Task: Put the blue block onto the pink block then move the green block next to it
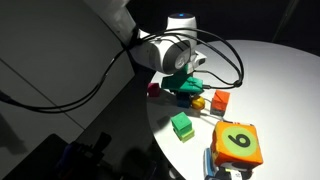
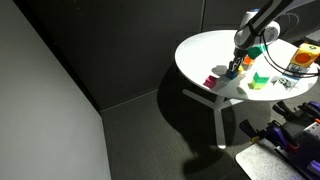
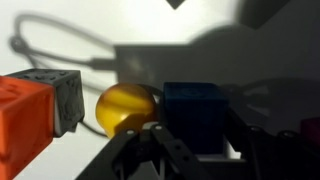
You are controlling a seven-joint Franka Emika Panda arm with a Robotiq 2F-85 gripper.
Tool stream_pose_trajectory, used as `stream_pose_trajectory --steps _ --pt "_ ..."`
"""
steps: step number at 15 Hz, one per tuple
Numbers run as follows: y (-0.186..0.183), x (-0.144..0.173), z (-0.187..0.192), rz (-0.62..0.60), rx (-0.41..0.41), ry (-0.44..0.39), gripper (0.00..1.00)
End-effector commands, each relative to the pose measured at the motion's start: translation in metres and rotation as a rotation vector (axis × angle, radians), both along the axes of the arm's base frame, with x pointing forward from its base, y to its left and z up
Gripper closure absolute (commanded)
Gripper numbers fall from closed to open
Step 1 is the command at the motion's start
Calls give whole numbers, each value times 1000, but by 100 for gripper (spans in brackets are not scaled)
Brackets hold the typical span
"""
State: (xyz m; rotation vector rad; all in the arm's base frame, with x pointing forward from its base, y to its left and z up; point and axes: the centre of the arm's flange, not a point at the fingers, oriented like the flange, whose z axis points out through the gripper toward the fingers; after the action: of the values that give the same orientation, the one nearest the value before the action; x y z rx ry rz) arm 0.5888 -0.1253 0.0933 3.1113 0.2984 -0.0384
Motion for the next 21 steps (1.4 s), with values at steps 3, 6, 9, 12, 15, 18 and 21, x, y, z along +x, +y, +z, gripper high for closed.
stream_pose_trajectory --steps 3,6,9,12,15,18,21 --pt "1 5 32 -2 -50 -7 69" --pt "4 8 47 -1 -63 -22 69" --pt "14 10 62 12 -59 -26 69" --pt "26 12 77 39 -48 -19 69" --pt "39 13 90 74 -27 -8 69" --pt "53 13 104 103 -9 -8 69" --pt "66 13 113 123 0 0 69"
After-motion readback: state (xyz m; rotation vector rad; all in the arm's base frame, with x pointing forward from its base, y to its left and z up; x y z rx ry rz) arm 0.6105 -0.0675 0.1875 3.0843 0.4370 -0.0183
